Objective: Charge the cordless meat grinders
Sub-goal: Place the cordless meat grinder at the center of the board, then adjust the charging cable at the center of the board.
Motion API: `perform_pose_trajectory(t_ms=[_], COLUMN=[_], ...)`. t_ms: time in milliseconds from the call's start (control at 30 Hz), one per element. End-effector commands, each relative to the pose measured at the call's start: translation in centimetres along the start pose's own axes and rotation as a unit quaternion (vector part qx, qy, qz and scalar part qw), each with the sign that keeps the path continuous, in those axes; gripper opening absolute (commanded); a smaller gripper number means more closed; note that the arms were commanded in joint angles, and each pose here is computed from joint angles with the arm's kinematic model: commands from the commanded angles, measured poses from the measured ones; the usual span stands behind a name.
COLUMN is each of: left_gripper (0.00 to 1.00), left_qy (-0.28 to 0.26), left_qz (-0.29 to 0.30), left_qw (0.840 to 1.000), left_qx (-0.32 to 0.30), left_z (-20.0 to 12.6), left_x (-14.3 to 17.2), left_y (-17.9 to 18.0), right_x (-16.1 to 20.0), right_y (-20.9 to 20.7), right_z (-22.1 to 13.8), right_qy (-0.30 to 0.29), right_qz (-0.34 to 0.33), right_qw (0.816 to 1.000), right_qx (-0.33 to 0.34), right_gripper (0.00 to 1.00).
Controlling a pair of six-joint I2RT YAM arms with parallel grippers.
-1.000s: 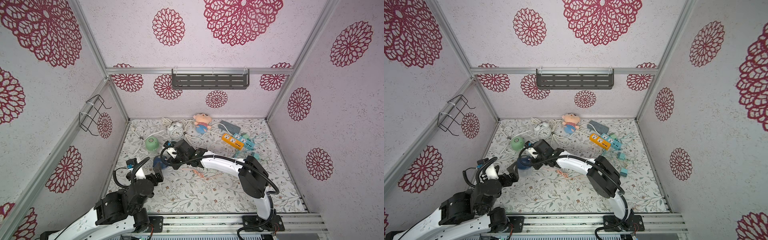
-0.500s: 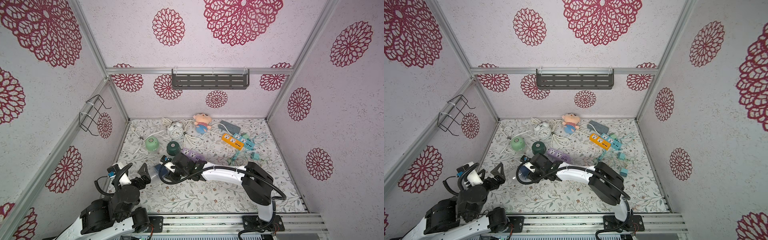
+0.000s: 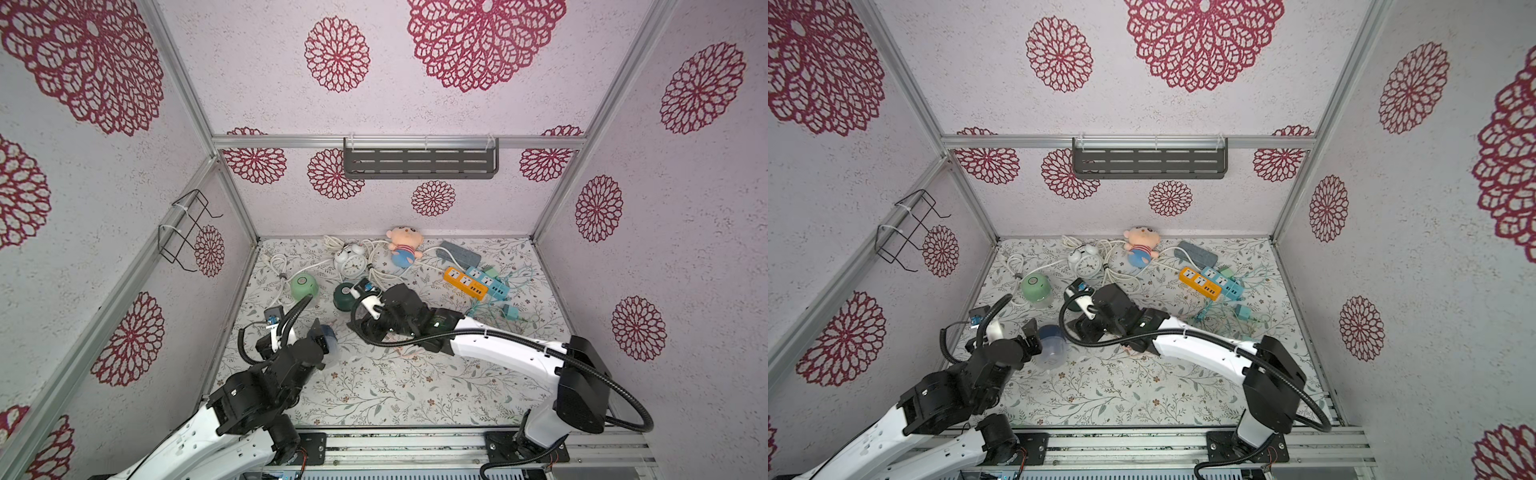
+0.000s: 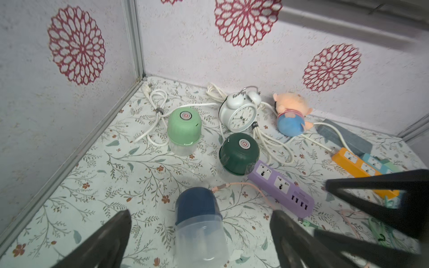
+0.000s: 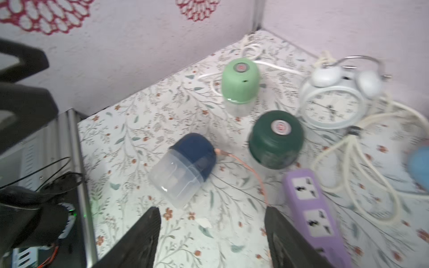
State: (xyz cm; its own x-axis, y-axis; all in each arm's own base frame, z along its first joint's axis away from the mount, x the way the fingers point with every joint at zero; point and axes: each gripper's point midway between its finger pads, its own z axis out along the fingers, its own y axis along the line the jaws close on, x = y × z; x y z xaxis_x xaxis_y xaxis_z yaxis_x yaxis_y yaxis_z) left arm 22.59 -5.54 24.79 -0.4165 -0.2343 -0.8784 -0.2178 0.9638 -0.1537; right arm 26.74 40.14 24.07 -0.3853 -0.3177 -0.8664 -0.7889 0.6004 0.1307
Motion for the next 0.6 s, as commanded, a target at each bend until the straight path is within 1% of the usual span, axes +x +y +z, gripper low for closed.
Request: perform_pose_trajectory(t_ms=[0, 33, 100, 167, 233, 300, 400, 467, 567], left_gripper=[0.97, 0.97, 0.98, 1.00, 0.96, 0.94, 0.92, 0.92, 0.92], left_qy=[0.085, 0.098, 0.119, 0.131, 0.141, 0.151, 0.162, 0.165, 0.174], left_qz=[-0.009, -0.007, 0.010, 0.022, 0.030, 0.030, 0.044, 0.060, 0.077], left_qw=[0.992, 0.989, 0.985, 0.981, 0.976, 0.970, 0.964, 0.961, 0.956], left_qx=[0.097, 0.110, 0.126, 0.145, 0.166, 0.186, 0.207, 0.214, 0.223], left_z=[2.4, 3.0, 4.3, 5.4, 6.5, 7.3, 8.1, 8.2, 8.4], left_x=[1.5, 1.7, 2.2, 2.3, 2.3, 2.5, 2.9, 3.5, 4.9], left_y=[-5.2, -6.3, -8.5, -10.7, -13.1, -15.2, -17.9, -19.4, -21.0], right_x=[-1.2, -0.8, 0.2, 1.8, 3.9, 5.9, 9.0, 10.9, 14.5], right_y=[-6.2, -8.5, -12.8, -17.1, -21.3, -24.4, -28.7, -30.8, -33.5], right_z=[-3.9, -5.0, -7.2, -9.4, -11.5, -13.2, -15.8, -17.4, -19.8], right_qy=[-0.016, -0.011, -0.002, 0.009, 0.025, 0.038, 0.049, 0.046, 0.046], right_qz=[0.070, 0.091, 0.130, 0.171, 0.219, 0.255, 0.305, 0.339, 0.392], right_qw=[0.993, 0.988, 0.974, 0.954, 0.929, 0.905, 0.865, 0.844, 0.806], right_qx=[0.093, 0.125, 0.186, 0.247, 0.298, 0.337, 0.395, 0.413, 0.441], right_gripper=[0.65, 0.62, 0.62, 0.62, 0.64, 0.64, 0.60, 0.59, 0.59])
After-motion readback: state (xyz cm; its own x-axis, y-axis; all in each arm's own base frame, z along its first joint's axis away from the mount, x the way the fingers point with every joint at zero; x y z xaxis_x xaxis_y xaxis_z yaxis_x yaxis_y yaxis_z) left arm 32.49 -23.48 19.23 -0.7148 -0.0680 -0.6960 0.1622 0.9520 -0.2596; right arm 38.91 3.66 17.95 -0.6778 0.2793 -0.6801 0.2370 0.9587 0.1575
